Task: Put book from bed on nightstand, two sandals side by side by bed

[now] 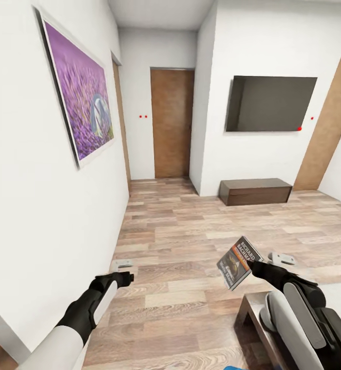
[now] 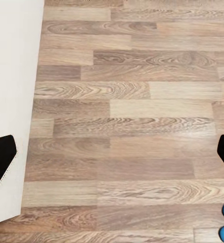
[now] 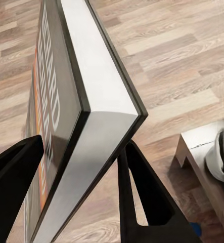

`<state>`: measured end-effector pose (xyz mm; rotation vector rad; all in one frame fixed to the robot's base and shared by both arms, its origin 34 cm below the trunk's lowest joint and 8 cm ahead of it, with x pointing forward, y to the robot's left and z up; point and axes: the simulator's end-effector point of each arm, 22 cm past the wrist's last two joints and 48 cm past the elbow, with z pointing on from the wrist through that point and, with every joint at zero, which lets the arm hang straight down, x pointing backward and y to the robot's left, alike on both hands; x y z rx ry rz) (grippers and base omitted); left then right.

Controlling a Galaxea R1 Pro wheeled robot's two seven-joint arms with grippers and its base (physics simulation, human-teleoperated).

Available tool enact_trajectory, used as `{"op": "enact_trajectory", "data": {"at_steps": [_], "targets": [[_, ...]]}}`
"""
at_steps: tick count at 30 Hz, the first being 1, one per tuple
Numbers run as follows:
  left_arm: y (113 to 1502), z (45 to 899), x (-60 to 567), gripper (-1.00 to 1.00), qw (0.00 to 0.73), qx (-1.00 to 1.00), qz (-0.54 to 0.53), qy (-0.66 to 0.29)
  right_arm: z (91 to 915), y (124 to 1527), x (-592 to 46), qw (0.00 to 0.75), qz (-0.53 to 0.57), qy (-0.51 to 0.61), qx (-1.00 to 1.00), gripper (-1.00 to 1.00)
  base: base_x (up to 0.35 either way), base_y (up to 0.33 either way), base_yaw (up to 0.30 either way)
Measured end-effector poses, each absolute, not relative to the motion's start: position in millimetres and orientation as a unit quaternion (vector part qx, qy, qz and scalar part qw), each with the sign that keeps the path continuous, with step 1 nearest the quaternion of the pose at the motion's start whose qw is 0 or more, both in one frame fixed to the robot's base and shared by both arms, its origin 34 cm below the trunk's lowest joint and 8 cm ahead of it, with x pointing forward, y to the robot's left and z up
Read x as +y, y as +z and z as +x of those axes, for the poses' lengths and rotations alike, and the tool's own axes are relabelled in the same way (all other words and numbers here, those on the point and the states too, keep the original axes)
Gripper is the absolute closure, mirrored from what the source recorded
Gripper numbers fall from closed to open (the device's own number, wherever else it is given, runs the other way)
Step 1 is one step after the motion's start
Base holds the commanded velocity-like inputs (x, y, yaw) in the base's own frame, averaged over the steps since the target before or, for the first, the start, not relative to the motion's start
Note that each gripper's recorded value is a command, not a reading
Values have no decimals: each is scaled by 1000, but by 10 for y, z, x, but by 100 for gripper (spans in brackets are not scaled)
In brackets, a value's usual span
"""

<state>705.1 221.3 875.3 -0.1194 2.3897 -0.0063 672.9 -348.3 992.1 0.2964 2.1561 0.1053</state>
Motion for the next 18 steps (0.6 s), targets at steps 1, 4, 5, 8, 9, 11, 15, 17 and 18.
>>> {"op": "enact_trajectory", "data": {"at_steps": [1,4,5,8,9,11,15,17,18], "targets": [[8752,7049,2194,-100,366,930,-45,-3,6729,9924,-3485,463,121,43,877,100,314,0,92],[8752,7048,2172,-100,366,930,-43,-3,6733,9937,-3493,465,121,42,876,100,325,0,45],[8752,7047,2166,-100,366,930,-42,-3,6739,9953,-3495,468,121,42,874,100,329,0,24],[8752,7048,2158,-100,366,930,-41,-3,6757,9966,-3510,474,123,40,871,100,230,0,8],[8752,7050,2157,-100,366,930,-41,-3,6757,9948,-3525,473,123,36,872,100,125,0,4],[8751,7050,2158,-100,366,930,-41,-3,6751,9916,-3551,471,122,29,873,100,82,0,3],[8750,7051,2167,-100,365,930,-46,-5,6722,9808,-3658,463,115,1,879,100,36,0,1],[8748,7051,2164,-100,365,930,-47,-7,6710,9771,-3709,460,110,-13,881,100,40,13,0],[8747,7049,2156,-100,364,930,-47,-9,6702,9753,-3740,459,106,-21,882,100,91,55,0]]}}
